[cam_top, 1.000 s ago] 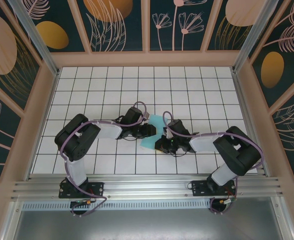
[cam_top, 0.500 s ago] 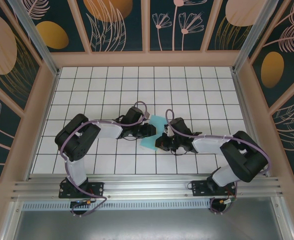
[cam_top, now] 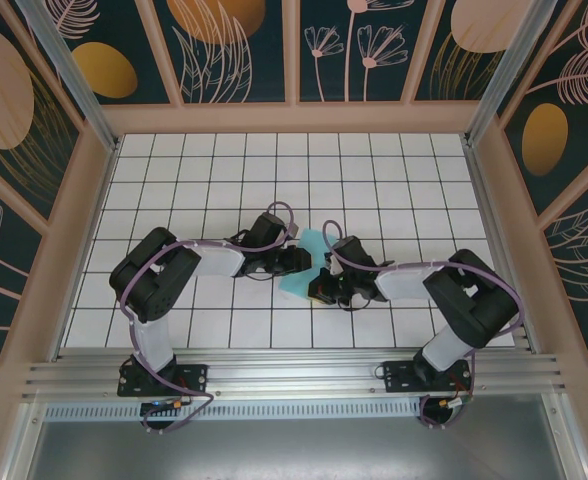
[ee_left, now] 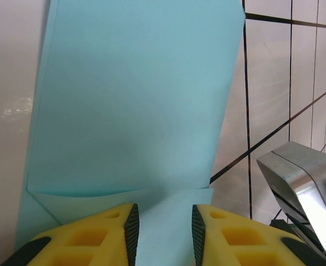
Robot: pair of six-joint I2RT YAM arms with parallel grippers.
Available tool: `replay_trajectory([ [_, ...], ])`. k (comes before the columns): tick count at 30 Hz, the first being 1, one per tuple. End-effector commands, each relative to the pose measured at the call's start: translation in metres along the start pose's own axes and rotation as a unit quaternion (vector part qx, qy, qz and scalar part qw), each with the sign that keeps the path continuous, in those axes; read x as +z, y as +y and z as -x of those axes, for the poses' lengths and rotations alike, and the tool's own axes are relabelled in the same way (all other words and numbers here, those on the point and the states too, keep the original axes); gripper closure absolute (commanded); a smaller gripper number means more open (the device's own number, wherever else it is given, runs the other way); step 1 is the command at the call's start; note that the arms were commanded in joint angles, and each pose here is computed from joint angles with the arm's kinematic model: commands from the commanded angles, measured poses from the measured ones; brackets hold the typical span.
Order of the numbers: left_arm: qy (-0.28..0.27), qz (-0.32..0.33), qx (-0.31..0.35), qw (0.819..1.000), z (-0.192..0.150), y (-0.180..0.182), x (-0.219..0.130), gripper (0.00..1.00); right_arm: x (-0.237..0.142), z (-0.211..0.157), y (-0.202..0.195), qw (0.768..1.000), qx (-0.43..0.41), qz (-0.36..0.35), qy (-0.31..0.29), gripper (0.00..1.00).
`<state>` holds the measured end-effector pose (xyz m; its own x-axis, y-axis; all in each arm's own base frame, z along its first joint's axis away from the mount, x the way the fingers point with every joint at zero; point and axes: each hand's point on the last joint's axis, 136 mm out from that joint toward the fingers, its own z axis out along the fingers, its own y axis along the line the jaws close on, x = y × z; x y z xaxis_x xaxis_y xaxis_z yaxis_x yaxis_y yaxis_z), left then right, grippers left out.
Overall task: Fold a paper plane with a square sheet of paper (pick it up from the middle)
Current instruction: Fold the triangle a second time at the center of the table.
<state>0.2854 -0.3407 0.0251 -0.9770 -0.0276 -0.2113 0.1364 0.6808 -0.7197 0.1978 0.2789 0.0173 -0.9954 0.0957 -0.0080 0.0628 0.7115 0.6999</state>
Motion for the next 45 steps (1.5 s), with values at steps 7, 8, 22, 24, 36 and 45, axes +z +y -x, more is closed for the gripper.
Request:
replay_trajectory([
  [7, 0.004, 0.024, -0.006, 1.000, -0.005, 0.012, 0.000, 0.64, -0.016, 0.009, 0.024, 0.999, -0.025, -0.008, -0.027, 0.93],
  [8, 0.002, 0.022, -0.004, 1.000, -0.004, 0.009, -0.001, 0.64, -0.015, 0.008, 0.025, 0.999, -0.023, 0.002, -0.025, 0.93],
  [22, 0.006, 0.019, -0.008, 1.000, -0.007, 0.011, -0.001, 0.63, 0.002, -0.011, -0.016, 0.999, 0.008, -0.034, 0.003, 0.91],
  [24, 0.003, 0.013, -0.008, 1.000, -0.004, 0.006, -0.002, 0.63, -0.007, -0.002, -0.001, 1.000, -0.008, -0.018, -0.017, 0.89],
  [36, -0.077, 0.029, 0.020, 0.996, 0.028, -0.020, -0.040, 0.59, -0.055, 0.061, -0.004, 0.987, 0.024, -0.008, -0.160, 0.61],
  [45, -0.052, 0.029, 0.014, 0.998, 0.020, -0.010, -0.025, 0.66, -0.038, 0.070, -0.002, 0.990, 0.035, 0.008, -0.137, 0.55],
])
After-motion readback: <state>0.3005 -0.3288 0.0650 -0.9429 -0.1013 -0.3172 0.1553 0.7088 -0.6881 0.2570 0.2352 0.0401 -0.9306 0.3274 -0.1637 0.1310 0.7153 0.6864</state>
